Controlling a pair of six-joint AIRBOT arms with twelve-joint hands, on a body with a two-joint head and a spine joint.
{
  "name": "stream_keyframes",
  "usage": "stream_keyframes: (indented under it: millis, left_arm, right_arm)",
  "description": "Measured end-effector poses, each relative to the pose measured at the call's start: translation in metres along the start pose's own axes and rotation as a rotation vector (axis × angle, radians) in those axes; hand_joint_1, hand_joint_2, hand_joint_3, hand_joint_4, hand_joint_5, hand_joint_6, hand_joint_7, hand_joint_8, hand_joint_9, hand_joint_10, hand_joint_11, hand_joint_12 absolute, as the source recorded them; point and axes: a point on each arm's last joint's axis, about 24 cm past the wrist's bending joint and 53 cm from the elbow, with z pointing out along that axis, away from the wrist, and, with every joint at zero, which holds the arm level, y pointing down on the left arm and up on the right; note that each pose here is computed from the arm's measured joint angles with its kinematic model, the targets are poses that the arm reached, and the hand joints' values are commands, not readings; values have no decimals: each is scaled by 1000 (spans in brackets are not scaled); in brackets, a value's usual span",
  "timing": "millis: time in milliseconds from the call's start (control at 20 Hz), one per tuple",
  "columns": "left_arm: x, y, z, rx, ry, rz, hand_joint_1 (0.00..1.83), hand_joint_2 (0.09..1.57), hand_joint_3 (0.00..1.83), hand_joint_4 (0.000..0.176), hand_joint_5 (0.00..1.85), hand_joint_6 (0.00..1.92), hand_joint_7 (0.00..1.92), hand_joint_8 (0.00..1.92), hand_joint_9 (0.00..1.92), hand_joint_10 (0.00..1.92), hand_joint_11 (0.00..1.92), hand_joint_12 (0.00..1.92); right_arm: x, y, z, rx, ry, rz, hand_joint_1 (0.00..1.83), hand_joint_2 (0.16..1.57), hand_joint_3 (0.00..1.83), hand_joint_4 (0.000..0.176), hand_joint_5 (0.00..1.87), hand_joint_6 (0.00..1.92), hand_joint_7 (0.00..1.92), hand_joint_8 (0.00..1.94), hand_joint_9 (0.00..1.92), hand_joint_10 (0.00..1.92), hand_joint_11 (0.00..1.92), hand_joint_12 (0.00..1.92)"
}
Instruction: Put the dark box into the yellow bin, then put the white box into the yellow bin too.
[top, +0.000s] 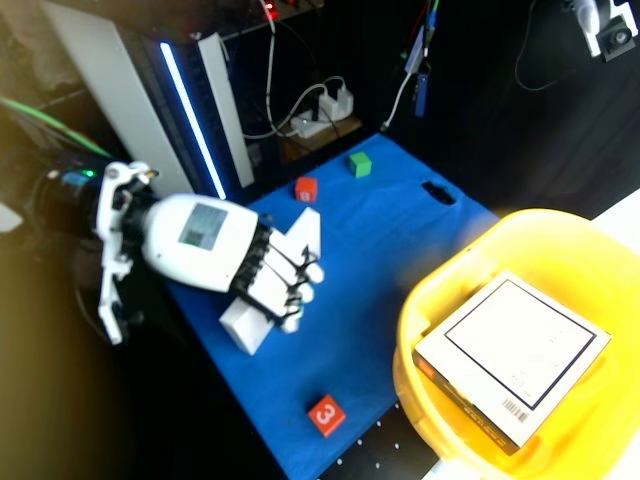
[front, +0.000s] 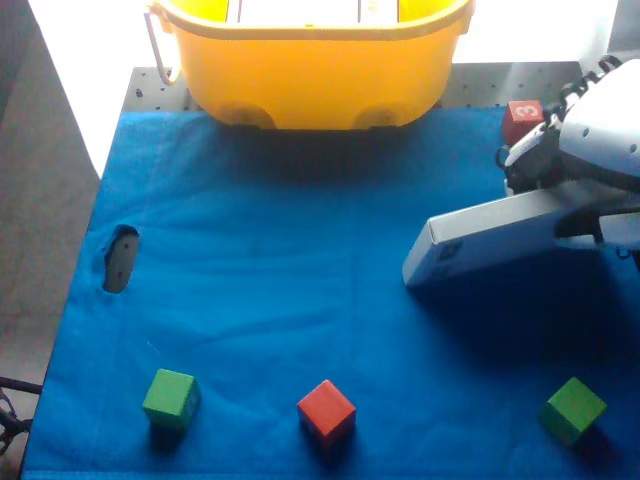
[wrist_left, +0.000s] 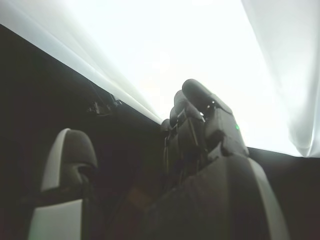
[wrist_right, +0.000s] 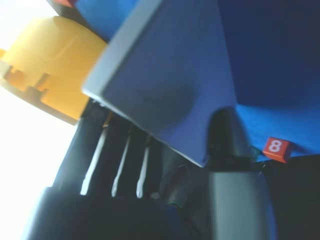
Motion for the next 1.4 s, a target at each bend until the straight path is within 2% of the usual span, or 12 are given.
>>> stream_keyframes:
  millis: [300,400,650,700,800,850,1000,1150,1200,1250,1300,1400]
  left_arm:
    - [2,-1,0,0,3,5,1039,1078,0,28,125,7,210,13,249,14,0,628]
    - [2,1,0,-5,5,8,1013,1064,0,20,142,12,208,9,247,10,0,638]
    - [4,3,1,-14,8,17,1013,1006,0,18,176,10,266,12,245,11,0,592]
    - [4,4,1,-18,10,21,980,999,0,43,201,12,273,8,222,6,0,491]
    - [8,4,2,-21,13,21,990,987,0,38,215,6,281,5,232,8,0,482]
    - [9,5,3,-22,15,22,970,966,0,92,255,10,226,6,141,7,0,331]
    - [10,5,4,-21,16,28,982,982,1,115,279,5,156,1,35,4,0,77]
    - [14,6,4,-25,19,27,993,1002,2,154,314,1,269,5,144,3,0,260]
    - [14,6,4,-28,20,28,1028,996,1,128,302,0,291,1,200,1,0,336]
    - [15,8,4,-32,25,30,1058,965,0,161,281,0,274,1,170,0,0,330]
    - [17,8,4,-33,25,30,1058,965,0,161,281,0,274,1,170,0,0,330]
    - [21,8,6,-30,30,29,1070,965,1,127,261,2,263,2,180,2,0,302]
  right_arm:
    - [-10,6,1,-23,-43,20,1276,1097,0,0,978,722,1103,1044,1159,1020,936,1547]
    - [-18,8,2,-31,-65,19,1275,1100,0,0,981,709,1088,1075,1138,1059,916,1579]
    - [-35,20,8,-63,-110,26,1285,1072,0,0,1032,655,1156,933,1169,960,958,1488]
    - [-42,25,10,-76,-125,21,1285,1069,0,0,1037,648,1164,918,1178,926,973,1426]
    - [-56,33,12,-99,-159,8,1282,1075,1,0,1023,683,1147,940,1160,882,964,1381]
    - [-64,40,13,-117,-179,-5,1279,1087,0,0,975,751,1137,957,1181,834,980,1328]
    - [-77,53,19,-150,-210,-19,1272,1103,2,0,924,834,1113,993,1194,807,975,1344]
    - [-95,58,19,-166,-249,-33,1267,1113,0,0,910,866,1086,1040,1162,908,951,1525]
    - [-103,61,18,-173,-268,-41,1276,1093,0,0,937,863,1139,923,1174,868,983,1418]
    - [-115,65,17,-183,-294,-48,1276,1087,1,0,925,921,1170,835,1238,731,1045,1215]
    - [-122,67,16,-188,-310,-51,1276,1087,1,0,925,921,1170,835,1238,731,1045,1215]
    - [-133,71,13,-200,-338,-64,1271,1090,0,0,902,980,1177,797,1271,605,1050,1168]
